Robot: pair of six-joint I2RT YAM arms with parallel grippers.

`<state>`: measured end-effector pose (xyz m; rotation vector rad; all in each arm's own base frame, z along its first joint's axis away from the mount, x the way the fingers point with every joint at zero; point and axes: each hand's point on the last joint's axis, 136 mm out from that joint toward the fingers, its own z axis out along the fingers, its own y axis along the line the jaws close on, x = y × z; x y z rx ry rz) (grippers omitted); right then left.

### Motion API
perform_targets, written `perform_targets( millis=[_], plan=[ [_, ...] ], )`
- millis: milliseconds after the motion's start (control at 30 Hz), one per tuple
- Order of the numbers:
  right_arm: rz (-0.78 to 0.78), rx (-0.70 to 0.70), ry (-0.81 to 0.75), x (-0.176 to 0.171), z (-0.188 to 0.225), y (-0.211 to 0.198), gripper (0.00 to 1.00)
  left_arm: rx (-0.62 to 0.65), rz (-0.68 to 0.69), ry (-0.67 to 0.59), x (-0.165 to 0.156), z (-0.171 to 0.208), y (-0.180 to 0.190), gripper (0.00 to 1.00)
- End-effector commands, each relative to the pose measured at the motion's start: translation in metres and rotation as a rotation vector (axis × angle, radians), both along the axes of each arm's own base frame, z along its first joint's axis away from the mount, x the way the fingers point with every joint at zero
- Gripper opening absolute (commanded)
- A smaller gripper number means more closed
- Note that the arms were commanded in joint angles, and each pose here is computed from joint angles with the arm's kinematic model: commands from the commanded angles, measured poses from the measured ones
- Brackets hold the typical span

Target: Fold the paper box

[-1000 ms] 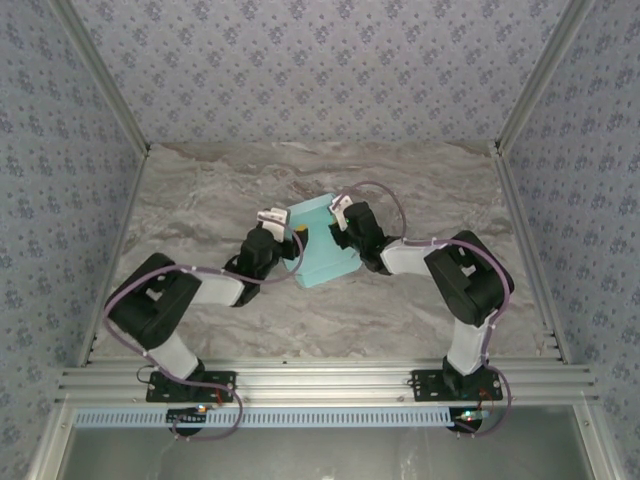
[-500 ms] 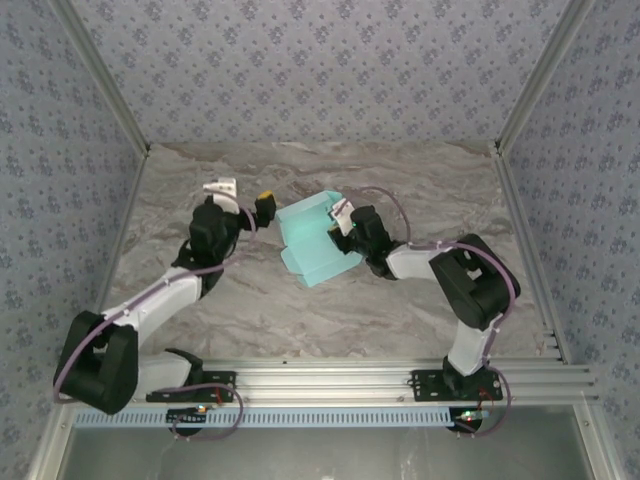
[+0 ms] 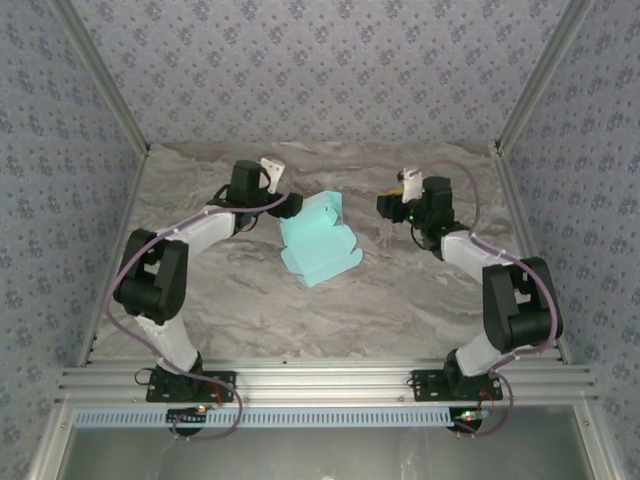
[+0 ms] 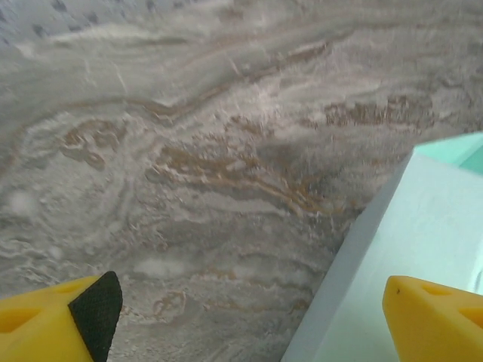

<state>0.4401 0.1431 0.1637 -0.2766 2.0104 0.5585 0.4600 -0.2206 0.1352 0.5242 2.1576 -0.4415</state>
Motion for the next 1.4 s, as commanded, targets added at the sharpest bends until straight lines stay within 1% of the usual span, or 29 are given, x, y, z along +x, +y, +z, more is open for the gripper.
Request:
perform_targets(
  millis=[0, 100, 167, 200, 267, 333, 400, 467, 567, 600, 667, 700, 733, 833, 1033, 1167, 1200, 1367],
  plan=[
    [0.003, 0.159, 0.227, 0.003, -0.024, 0.013, 0.43, -0.037, -0.104, -0.013, -0.002, 0.012, -0.019, 0.90],
    [0.055, 0.117, 0.288, 0.011, -0.043, 0.026, 0.42, -0.054, -0.153, 0.024, -0.010, 0.003, -0.028, 0.88],
    [0.128, 0.055, 0.298, 0.015, -0.052, 0.040, 0.40, -0.055, -0.171, 0.040, -0.015, -0.002, -0.032, 0.86],
    [0.176, 0.000, 0.305, 0.014, -0.060, 0.048, 0.39, -0.057, -0.180, 0.041, -0.016, -0.004, -0.033, 0.86],
    [0.268, -0.126, 0.265, 0.018, -0.063, 0.064, 0.39, -0.057, -0.186, 0.047, -0.018, -0.008, -0.034, 0.84],
    [0.398, -0.254, 0.173, 0.011, -0.067, 0.079, 0.40, -0.050, -0.189, 0.047, -0.019, -0.009, -0.033, 0.83],
    [0.460, -0.240, 0.068, 0.013, -0.059, 0.084, 0.40, -0.047, -0.199, 0.053, -0.020, -0.011, -0.033, 0.82],
    [0.468, -0.252, -0.006, 0.020, -0.050, 0.085, 0.40, -0.048, -0.210, 0.056, -0.021, -0.011, -0.034, 0.81],
    [0.527, -0.312, -0.066, 0.025, -0.041, 0.093, 0.41, -0.048, -0.232, 0.073, -0.023, -0.012, -0.037, 0.77],
    [0.557, -0.402, -0.088, 0.026, -0.047, 0.094, 0.42, -0.050, -0.238, 0.075, -0.023, -0.011, -0.038, 0.76],
    [0.605, -0.555, -0.078, 0.027, -0.063, 0.089, 0.43, -0.062, -0.251, 0.079, -0.026, -0.010, -0.040, 0.74],
    [0.639, -0.586, -0.067, 0.026, -0.069, 0.087, 0.43, -0.068, -0.260, 0.079, -0.027, -0.011, -0.041, 0.73],
    [0.664, -0.590, -0.071, 0.024, -0.073, 0.086, 0.43, -0.073, -0.262, 0.084, -0.027, -0.012, -0.042, 0.72],
    [0.757, -0.620, -0.156, 0.016, -0.080, 0.088, 0.43, -0.080, -0.271, 0.099, -0.030, -0.014, -0.043, 0.70],
    [0.864, -0.599, -0.297, 0.008, -0.066, 0.106, 0.44, -0.101, -0.294, 0.115, -0.034, -0.016, -0.047, 0.67],
    [0.938, -0.628, -0.327, 0.006, -0.068, 0.120, 0.44, -0.118, -0.297, 0.125, -0.036, -0.017, -0.048, 0.65],
    [0.957, -0.638, -0.324, 0.005, -0.071, 0.122, 0.43, -0.120, -0.296, 0.125, -0.036, -0.018, -0.049, 0.63],
    [1.005, -0.642, -0.336, 0.003, -0.077, 0.129, 0.43, -0.127, -0.292, 0.133, -0.039, -0.019, -0.048, 0.59]
  ],
)
